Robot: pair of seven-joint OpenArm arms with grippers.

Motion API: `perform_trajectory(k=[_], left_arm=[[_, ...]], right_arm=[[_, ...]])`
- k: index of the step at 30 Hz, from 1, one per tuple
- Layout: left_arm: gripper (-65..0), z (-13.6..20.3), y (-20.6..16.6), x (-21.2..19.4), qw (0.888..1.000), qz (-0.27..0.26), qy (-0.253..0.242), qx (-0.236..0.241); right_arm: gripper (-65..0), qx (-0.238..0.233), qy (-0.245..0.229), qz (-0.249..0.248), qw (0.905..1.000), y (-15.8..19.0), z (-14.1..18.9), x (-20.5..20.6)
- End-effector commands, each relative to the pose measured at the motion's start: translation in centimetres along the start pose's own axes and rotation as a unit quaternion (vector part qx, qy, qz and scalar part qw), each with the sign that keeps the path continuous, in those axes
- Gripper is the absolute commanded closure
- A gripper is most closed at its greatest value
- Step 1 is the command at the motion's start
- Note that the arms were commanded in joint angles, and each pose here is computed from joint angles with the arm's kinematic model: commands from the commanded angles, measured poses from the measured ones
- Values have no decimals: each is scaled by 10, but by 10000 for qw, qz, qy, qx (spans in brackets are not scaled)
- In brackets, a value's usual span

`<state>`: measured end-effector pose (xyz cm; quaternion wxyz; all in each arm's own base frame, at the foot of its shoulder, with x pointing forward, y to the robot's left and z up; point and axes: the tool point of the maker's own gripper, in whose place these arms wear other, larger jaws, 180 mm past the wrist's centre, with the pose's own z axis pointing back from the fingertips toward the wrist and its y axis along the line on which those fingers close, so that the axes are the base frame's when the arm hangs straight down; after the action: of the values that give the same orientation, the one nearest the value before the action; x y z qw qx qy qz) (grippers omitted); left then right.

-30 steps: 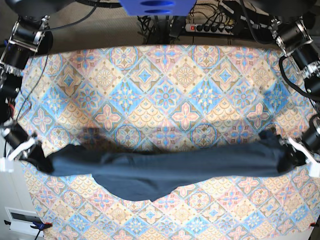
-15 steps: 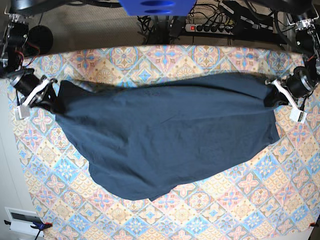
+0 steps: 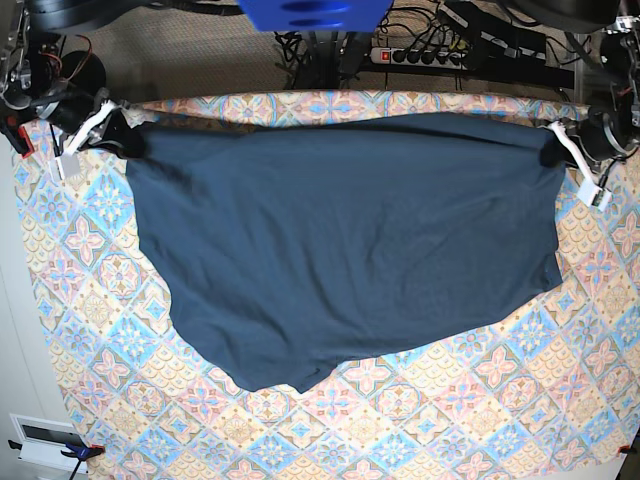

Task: Layout the t-shirt on the table in an organized manner, then fold the t-shirt properly
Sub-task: 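Release the shirt with both grippers and lift them off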

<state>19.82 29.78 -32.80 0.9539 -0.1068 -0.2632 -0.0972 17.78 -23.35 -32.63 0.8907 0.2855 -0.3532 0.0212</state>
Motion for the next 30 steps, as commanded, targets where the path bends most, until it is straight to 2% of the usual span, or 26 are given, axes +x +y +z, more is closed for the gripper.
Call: perform_trajectory(k=[1, 6, 11, 15, 21, 24, 28, 30], left_arm=[[0, 8, 6, 15, 9996, -202, -155, 100], [0, 16, 20, 21, 9981, -471, -41, 391], [0, 19, 25, 22, 9972, -561, 21, 490], [0, 17, 30, 15, 9960, -618, 170, 626], [-2, -5, 16, -12, 9899, -1025, 813, 546], [-5, -7, 14, -14, 9898, -1019, 847, 526], [-68, -6, 17, -14, 9900, -987, 832, 563], [-112, 1, 25, -11, 9903, -910, 777, 704]], right_arm=[[0, 36, -55, 116, 9999, 3, 5, 8], [0, -246, 492, 113, 9984, -11, 19, -8], [0, -479, 539, 30, 9974, -20, 31, -11], [0, -479, 624, -16, 9969, -21, 29, -16], [-2, -570, 1308, 211, 9895, -21, 15, -48], [-43, -620, 1406, 227, 9879, -21, 12, -56], [-106, -854, 1521, 228, 9844, -27, 12, -68], [-122, -867, 1409, 266, 9859, -27, 6, -61]])
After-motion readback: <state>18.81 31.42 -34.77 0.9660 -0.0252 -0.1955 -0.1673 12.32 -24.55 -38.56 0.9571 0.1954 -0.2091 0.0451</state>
